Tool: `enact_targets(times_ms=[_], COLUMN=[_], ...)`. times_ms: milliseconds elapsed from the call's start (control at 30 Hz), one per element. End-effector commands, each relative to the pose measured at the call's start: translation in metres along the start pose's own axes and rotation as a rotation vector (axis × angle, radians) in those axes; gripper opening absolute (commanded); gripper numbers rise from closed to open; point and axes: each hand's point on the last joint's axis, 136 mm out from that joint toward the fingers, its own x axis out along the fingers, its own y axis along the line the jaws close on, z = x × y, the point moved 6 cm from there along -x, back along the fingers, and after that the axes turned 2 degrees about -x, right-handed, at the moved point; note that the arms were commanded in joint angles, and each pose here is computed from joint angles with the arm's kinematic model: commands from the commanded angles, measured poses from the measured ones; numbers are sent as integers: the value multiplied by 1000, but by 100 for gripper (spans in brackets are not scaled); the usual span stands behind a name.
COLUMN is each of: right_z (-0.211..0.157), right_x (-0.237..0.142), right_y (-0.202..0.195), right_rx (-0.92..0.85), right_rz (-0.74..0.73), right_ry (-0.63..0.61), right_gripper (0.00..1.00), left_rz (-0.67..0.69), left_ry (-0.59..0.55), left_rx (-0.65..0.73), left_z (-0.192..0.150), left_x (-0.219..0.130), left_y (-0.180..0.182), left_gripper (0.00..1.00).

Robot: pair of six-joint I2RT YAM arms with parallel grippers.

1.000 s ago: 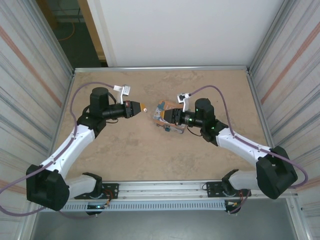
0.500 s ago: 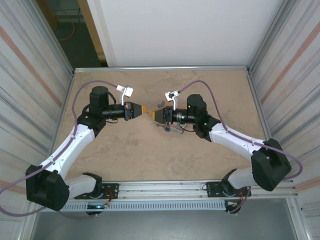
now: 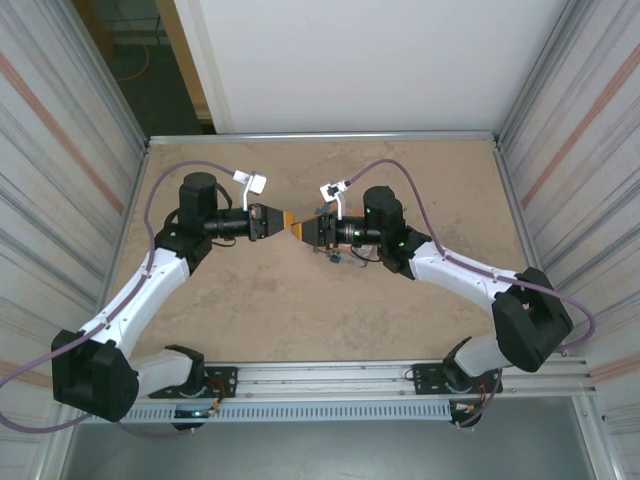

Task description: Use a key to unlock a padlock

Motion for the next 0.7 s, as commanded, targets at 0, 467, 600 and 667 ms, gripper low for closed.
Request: enact_targets(times_ms=[0, 467, 600, 667], right_z=[10, 5, 2, 0], right_x=[4, -2, -6, -10], right_y=[11, 5, 2, 0], right_rx=[-56, -52, -51, -46], right_rz=[36, -7, -38, -61], right_ry=[-18, -6, -11, -14], right_gripper=[26, 0, 0, 0], left_rz=[-41, -26, -12, 0], left_ry=[-6, -12, -28, -42], left_rx=[55, 57, 56, 57], left_z=[1, 2, 4, 5], left_x=[-4, -3, -4, -6], left_y=[-10, -9, -9, -9], left_gripper=[0, 0, 17, 27])
